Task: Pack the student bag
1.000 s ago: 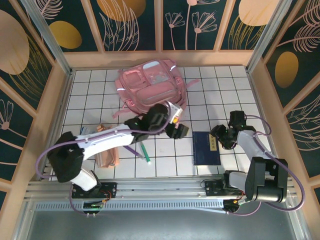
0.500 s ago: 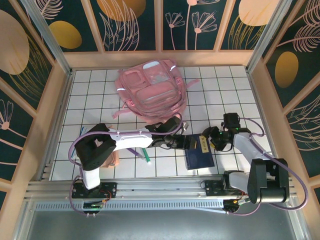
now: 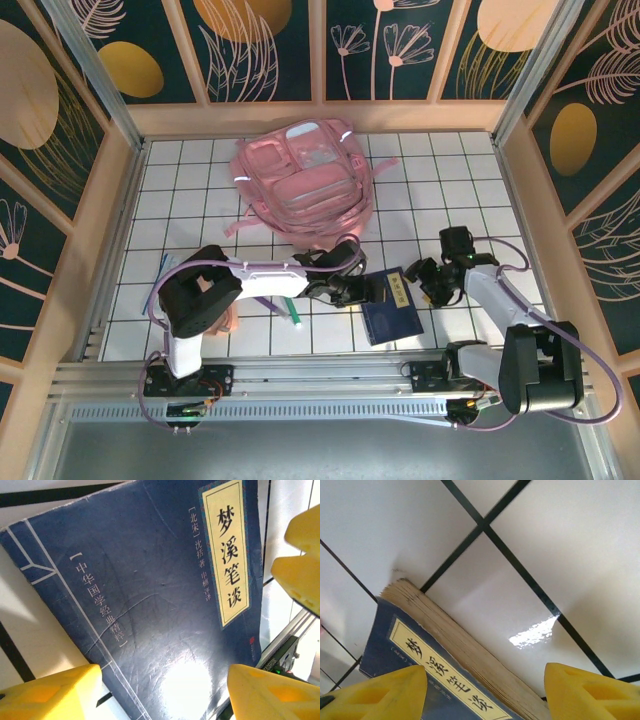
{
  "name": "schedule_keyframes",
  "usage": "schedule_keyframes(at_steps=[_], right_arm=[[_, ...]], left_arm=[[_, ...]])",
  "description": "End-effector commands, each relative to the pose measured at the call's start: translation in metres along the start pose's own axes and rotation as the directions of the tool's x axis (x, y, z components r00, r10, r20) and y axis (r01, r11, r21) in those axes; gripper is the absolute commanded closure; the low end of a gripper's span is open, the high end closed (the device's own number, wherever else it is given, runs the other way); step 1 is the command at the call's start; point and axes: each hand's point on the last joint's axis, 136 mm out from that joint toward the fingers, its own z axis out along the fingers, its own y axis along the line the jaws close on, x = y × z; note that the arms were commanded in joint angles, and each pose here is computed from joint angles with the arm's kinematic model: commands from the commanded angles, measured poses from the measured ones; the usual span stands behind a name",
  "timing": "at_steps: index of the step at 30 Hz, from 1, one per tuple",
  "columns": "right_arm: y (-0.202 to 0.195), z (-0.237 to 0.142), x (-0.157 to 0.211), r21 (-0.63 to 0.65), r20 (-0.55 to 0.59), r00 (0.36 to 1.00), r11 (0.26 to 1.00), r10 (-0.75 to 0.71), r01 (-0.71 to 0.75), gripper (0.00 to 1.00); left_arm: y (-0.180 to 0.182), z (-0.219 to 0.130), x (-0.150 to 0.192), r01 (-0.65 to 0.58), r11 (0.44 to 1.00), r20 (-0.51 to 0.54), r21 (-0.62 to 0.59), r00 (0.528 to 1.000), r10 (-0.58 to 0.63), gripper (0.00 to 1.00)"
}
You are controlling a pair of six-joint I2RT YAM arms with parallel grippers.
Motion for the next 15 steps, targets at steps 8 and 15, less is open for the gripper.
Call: schedule_keyframes(at_steps=[8, 15], right_arm=[[-0.001, 0.012, 0.039, -0.041, -0.169, 0.983, 0.997, -0.065, 0.059, 0.56], [0.004, 0.019, 0.046, -0.083, -0.209, 0.976, 0.996, -0.056, 0.040, 0.60]], left_arm=[[0.027, 0.024, -0.005, 0.097, 0.989, -0.045, -0.109, 0.994, -0.102, 0.40], [0.039, -0.005, -0.049, 0.128, 0.986, 0.117, -0.108, 0.986, -0.116, 0.38]])
